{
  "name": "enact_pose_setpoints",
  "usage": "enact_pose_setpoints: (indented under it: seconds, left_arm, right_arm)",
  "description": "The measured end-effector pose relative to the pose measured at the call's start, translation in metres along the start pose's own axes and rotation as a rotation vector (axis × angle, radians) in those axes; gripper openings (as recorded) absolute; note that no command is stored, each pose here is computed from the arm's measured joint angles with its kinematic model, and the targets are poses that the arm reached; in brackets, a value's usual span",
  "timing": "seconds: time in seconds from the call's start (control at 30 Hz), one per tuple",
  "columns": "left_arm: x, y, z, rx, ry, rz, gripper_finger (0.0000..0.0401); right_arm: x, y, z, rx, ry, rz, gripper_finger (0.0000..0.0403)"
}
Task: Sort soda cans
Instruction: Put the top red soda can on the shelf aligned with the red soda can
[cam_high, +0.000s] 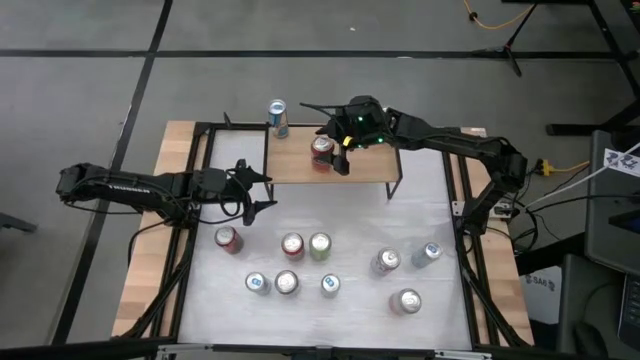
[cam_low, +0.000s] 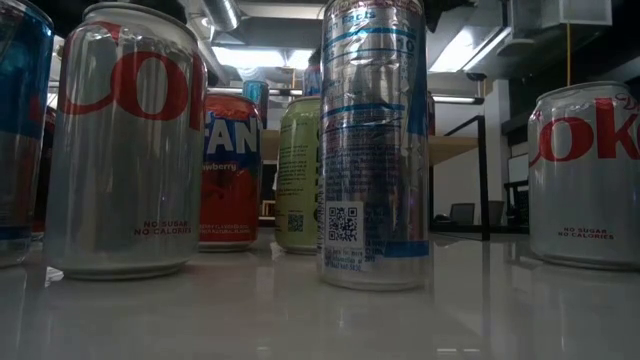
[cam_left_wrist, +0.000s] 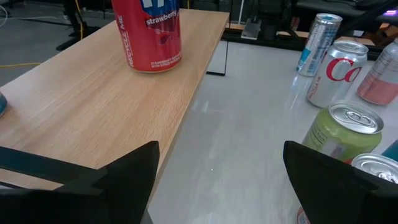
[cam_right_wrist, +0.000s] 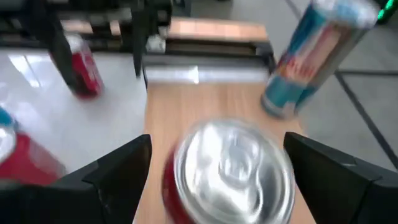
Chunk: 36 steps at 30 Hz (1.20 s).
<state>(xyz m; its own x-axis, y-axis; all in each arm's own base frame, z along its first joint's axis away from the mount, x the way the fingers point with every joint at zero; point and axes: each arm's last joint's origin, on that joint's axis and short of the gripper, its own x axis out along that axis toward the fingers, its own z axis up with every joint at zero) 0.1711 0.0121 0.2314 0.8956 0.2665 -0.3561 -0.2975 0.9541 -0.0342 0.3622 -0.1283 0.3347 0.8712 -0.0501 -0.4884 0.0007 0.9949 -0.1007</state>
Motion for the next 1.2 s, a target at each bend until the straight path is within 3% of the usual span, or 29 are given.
enact_pose_setpoints:
  seconds: [0.3,0.53,0.67,0.97,1.2]
  left_arm:
    - [0.0,0.0,0.0,0.0,-0.001,0.0,0.0334]
    - [0.0,0.0,0.0,-0.001,-0.001,0.0,0.0334]
    - [0.0,0.0,0.0,-0.002,-0.001,0.0,0.0334]
    - [0.0,0.0,0.0,-0.002,-0.001,0.0,0.0334]
    - [0.0,0.0,0.0,-0.025,-0.001,0.0,0.0334]
  right_arm:
    - [0.008,0.004,-0.01,0.018,0.08,0.039,0.0353]
    - [0.009,0.007,-0.01,0.018,0.079,0.056,0.0284]
    - [0.007,0.007,-0.01,0.021,0.084,0.072,0.0276]
    - [-0.029,0.018,-0.009,0.06,0.165,0.135,0.0276]
    - [-0.057,0.026,-0.017,0.056,0.176,0.098,0.0276]
